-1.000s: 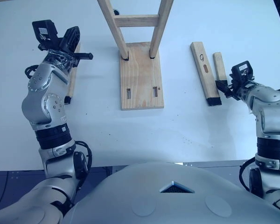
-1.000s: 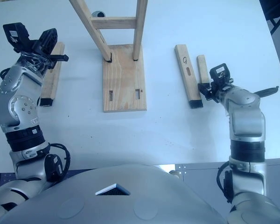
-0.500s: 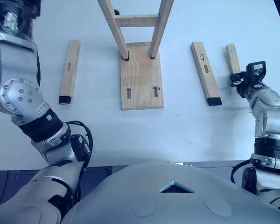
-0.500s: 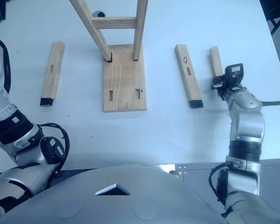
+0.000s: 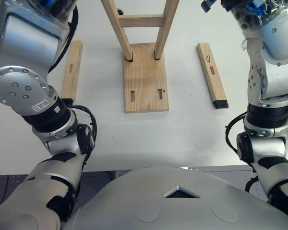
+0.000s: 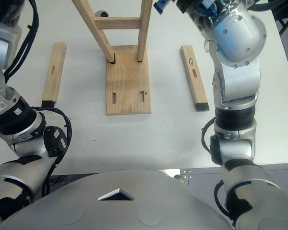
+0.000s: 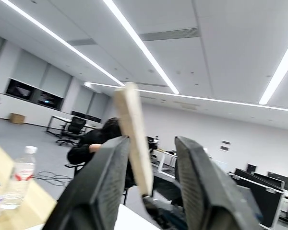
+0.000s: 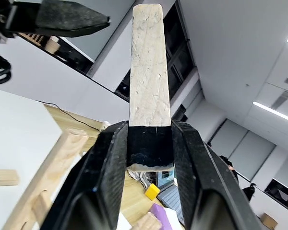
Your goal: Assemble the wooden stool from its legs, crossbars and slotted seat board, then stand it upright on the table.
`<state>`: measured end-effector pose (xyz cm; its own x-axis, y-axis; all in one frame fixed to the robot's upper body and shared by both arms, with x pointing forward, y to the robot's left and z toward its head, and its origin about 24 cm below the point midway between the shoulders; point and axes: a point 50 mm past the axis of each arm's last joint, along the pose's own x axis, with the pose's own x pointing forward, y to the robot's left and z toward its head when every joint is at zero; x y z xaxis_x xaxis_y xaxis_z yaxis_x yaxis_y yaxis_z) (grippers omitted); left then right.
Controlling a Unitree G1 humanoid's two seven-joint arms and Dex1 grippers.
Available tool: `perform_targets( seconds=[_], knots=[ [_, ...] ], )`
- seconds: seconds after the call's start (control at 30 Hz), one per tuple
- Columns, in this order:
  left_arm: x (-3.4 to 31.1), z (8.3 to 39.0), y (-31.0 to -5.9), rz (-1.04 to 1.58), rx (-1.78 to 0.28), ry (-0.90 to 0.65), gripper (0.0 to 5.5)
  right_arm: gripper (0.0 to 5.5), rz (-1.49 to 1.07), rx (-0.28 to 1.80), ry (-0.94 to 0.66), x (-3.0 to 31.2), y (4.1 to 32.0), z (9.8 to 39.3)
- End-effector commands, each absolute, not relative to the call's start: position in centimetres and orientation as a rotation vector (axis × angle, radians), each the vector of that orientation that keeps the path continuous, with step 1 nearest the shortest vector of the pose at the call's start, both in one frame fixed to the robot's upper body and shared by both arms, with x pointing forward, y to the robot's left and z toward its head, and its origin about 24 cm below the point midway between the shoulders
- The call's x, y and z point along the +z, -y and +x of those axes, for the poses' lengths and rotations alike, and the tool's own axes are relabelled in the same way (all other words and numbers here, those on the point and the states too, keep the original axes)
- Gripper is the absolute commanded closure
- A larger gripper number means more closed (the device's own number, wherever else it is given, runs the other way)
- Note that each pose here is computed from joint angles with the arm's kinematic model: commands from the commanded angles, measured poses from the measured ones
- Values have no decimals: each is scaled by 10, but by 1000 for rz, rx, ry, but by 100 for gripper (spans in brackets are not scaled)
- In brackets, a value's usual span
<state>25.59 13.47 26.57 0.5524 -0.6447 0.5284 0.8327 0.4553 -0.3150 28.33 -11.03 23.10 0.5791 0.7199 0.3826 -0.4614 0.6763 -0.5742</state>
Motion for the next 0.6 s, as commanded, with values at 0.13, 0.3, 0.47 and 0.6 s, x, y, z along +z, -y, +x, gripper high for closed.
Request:
perform_targets(
  seconds=[0.13,0.3,0.47,0.6],
  knots=[
    [257,256,-141,-591,-925,314,337,419,-436,809,674,232,105,279],
    [253,260,-143,-603,-920,305,337,419,-419,796,685,234,106,274],
    [257,262,-143,-617,-921,325,337,419,-438,851,636,218,98,271],
    [257,262,-141,-618,-922,331,337,419,-448,851,620,216,99,274]
  ],
)
